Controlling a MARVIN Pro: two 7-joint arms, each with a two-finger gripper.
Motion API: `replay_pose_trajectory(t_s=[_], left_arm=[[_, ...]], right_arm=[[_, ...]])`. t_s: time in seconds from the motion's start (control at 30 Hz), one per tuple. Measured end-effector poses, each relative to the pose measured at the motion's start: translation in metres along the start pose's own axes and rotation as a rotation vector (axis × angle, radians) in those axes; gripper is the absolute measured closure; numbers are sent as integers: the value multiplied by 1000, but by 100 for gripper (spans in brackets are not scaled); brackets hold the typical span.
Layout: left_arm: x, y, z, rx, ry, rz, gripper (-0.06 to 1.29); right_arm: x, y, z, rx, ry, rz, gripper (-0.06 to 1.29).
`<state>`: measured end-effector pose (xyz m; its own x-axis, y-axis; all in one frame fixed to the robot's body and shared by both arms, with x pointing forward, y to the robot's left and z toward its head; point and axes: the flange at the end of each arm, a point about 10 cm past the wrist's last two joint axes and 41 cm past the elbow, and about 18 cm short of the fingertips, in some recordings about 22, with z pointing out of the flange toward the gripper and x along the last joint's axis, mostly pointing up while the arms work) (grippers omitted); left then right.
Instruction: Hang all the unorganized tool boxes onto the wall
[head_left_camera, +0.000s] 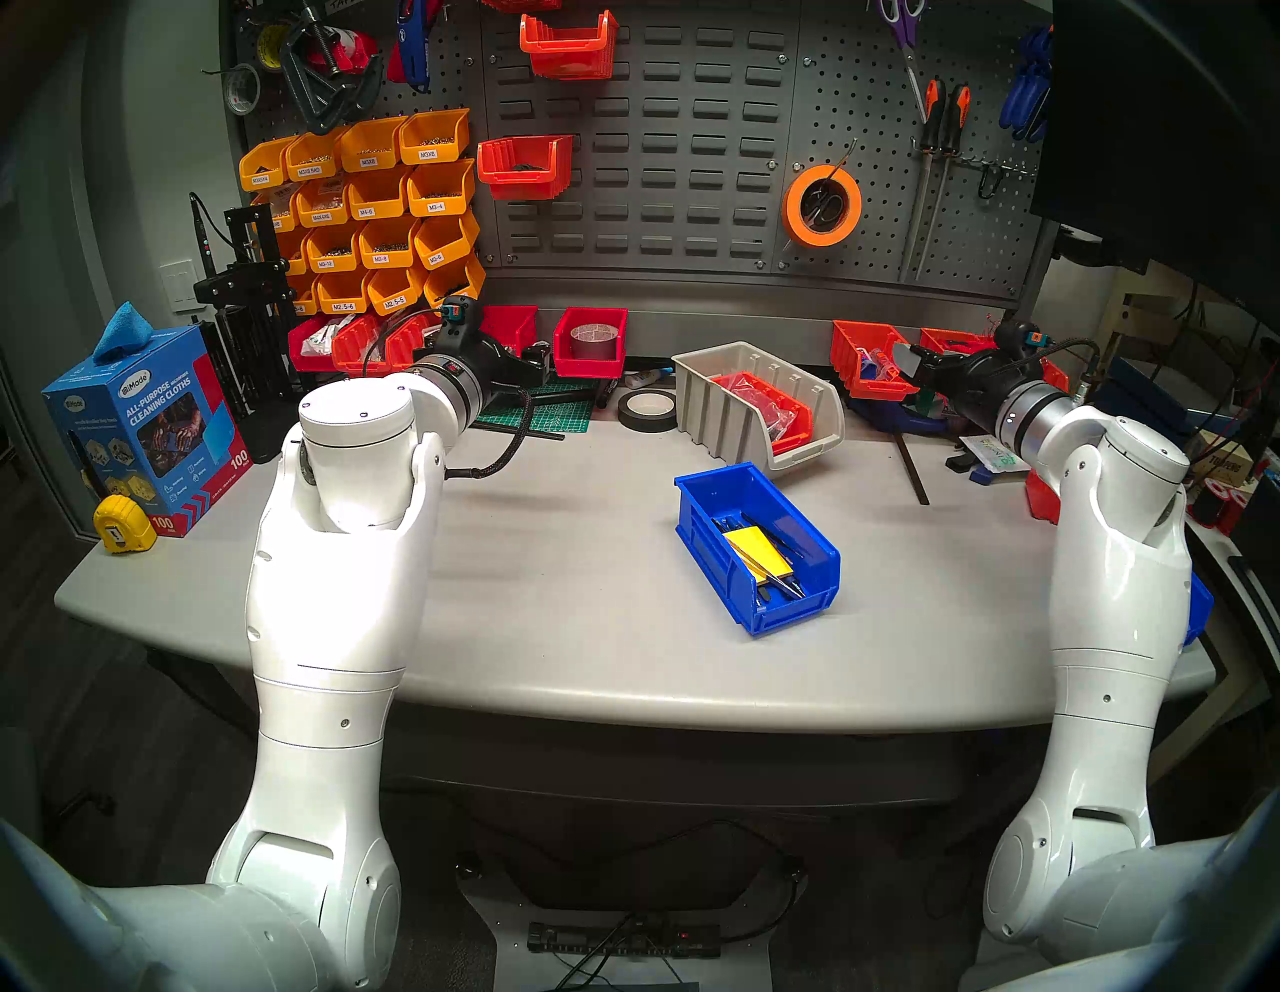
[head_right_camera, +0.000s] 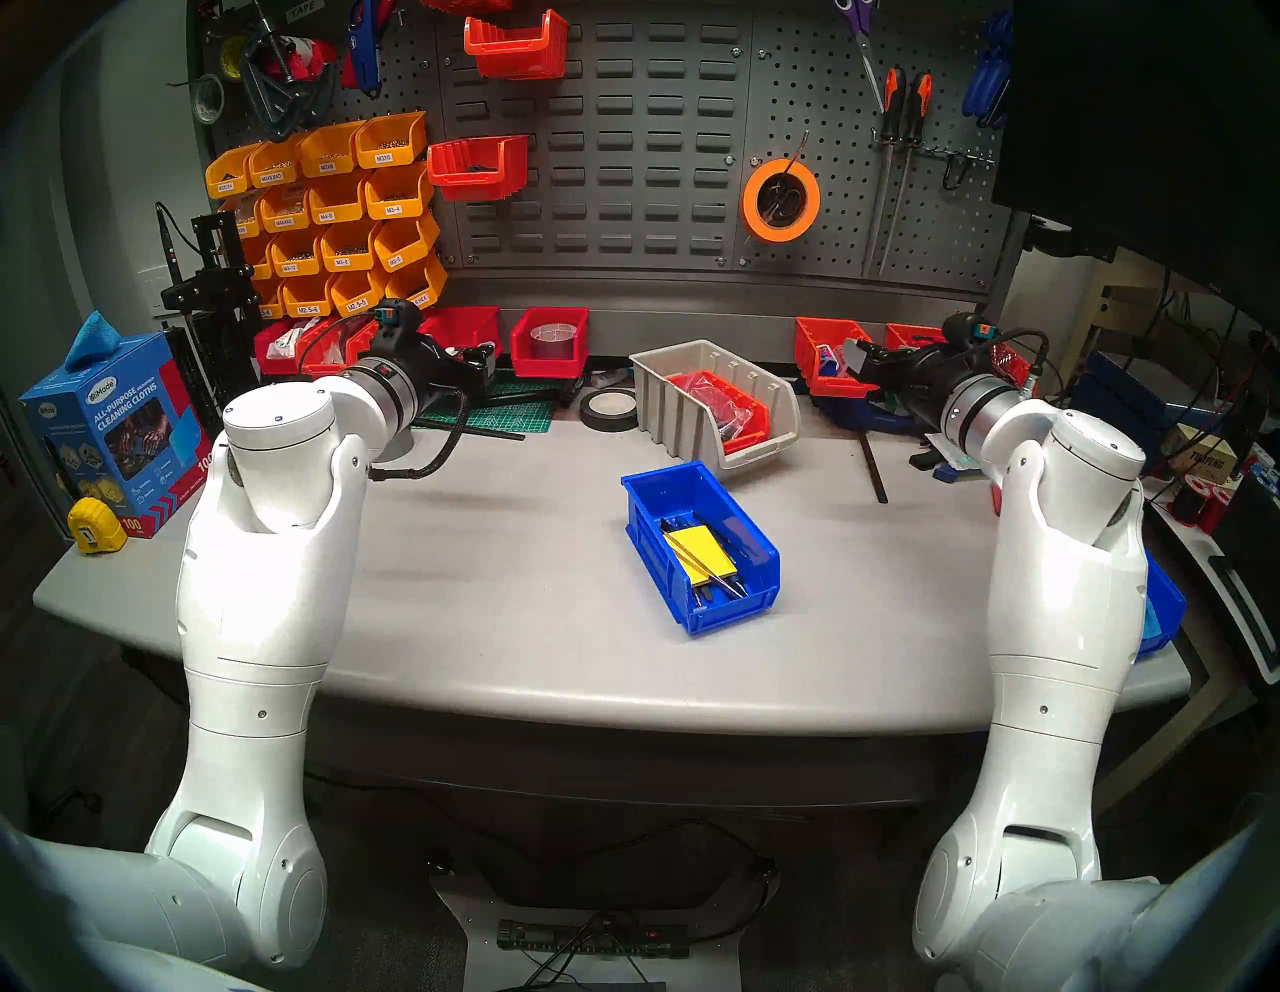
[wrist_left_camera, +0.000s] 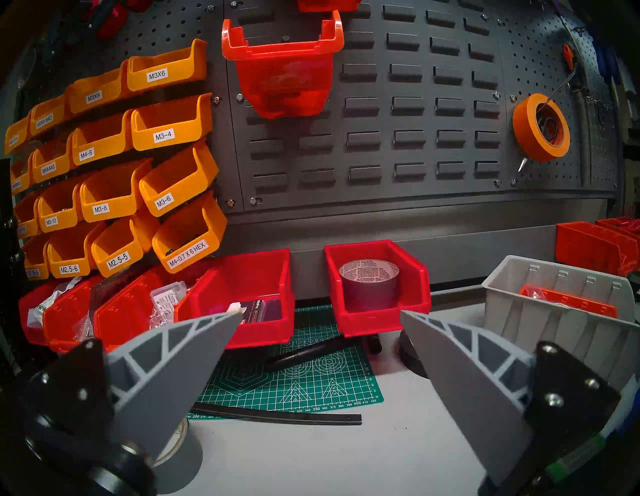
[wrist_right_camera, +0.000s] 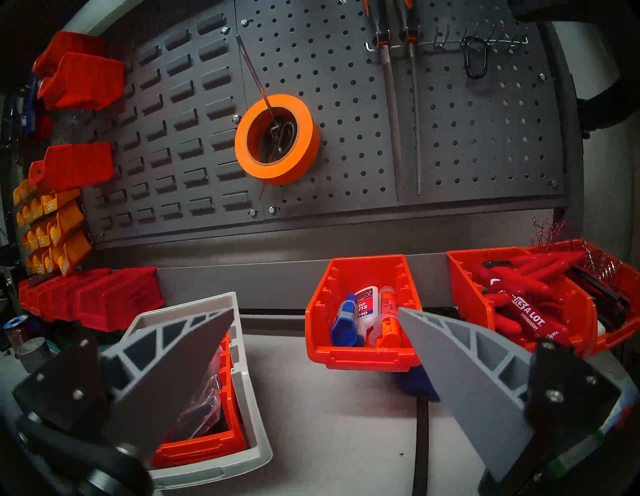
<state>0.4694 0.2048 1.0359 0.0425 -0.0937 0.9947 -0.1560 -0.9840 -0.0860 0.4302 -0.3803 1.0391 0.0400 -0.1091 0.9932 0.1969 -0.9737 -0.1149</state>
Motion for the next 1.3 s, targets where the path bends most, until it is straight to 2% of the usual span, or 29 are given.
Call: replay_pose_trajectory(t_s=[0.17, 0.37, 0.73, 1.0, 1.3], left_arm=[[1, 0, 0, 2, 3, 0, 0], [1, 0, 0, 2, 4, -1, 0], [1, 0, 0, 3, 5, -2, 0], [1, 0, 0, 2, 5, -2, 0], [1, 0, 0, 1, 5, -2, 0]], right_arm=[[-6, 8, -29, 19, -44, 7, -1], [-15, -1, -49, 38, -94, -16, -1], [-30, -38, -75, 139, -150, -47, -1], [-42, -77, -94, 241, -189, -57, -1], [-49, -109, -115, 291, -214, -70, -1]])
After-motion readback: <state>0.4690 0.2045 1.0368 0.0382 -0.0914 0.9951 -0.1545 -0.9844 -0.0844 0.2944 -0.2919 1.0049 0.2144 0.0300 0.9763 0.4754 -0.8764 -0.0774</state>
